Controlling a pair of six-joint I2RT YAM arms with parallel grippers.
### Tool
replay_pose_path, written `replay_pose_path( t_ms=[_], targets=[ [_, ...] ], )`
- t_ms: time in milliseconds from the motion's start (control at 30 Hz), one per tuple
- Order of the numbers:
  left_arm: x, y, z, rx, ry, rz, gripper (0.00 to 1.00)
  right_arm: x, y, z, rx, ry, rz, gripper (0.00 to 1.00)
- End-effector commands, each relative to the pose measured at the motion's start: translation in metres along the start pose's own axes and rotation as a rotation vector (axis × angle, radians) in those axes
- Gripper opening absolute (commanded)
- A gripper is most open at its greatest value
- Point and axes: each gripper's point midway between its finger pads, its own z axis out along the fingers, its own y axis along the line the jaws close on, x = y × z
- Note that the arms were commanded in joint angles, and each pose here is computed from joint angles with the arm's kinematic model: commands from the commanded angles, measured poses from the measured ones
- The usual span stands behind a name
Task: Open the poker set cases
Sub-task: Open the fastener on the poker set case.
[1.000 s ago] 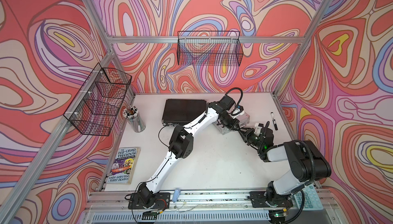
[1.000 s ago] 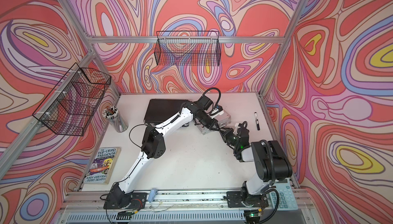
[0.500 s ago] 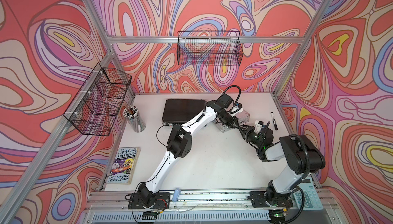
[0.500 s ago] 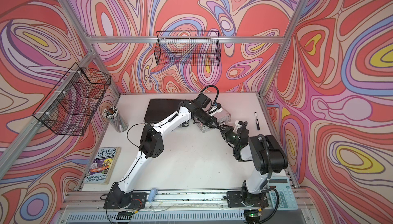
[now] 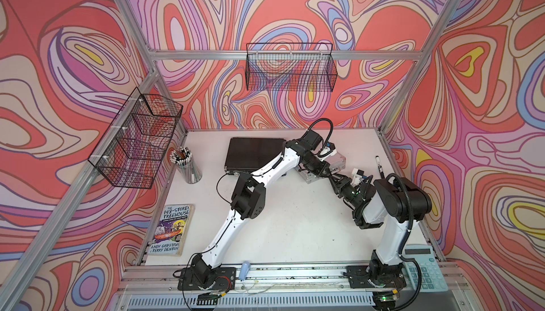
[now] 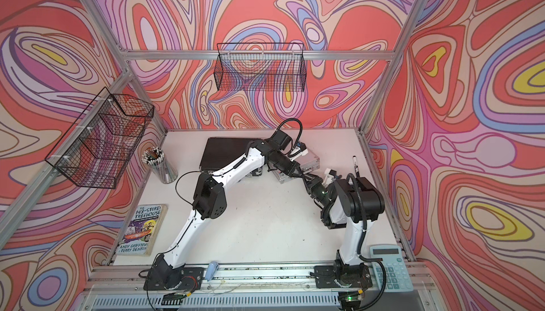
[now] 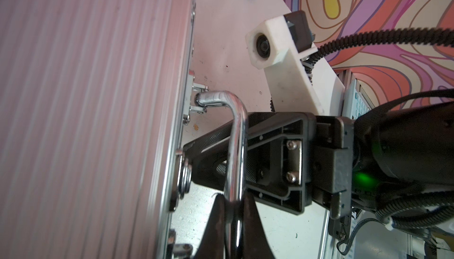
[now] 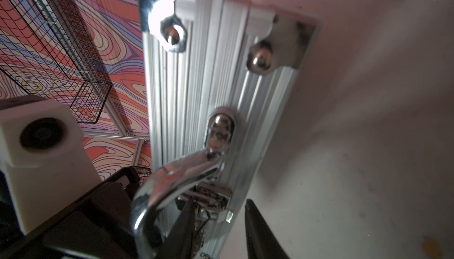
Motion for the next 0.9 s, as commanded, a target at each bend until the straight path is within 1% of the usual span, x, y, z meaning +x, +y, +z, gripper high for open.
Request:
replay_pose_path(
  t_ms=[0,100,233,467,867],
  targets=[
    [-0.035,-0.069,-0.053,0.133,-0.112,0.070,0.00,0.002,0.014,0.002,-0.063,-0.006,-0.039,0.36],
    [-0.035,-0.071,-0.053,0.140,-0.111,0.067,0.00,-0.001,0.014,0.006,-0.073,-0.015,-0.047,0.36],
    [-0.032,-0.074,-0.049,0.138,-0.099,0.071,0.00,-0.002,0.013,0.012,-0.092,-0.016,-0.031,0.32],
    [-0.025,-0.074,-0.038,0.154,-0.074,0.051,0.00,-0.005,0.031,0.018,-0.139,-0.023,-0.032,0.25],
    [-0.023,-0.075,-0.034,0.167,-0.066,0.042,0.00,-0.010,0.049,0.021,-0.188,-0.027,-0.002,0.16]
  ],
)
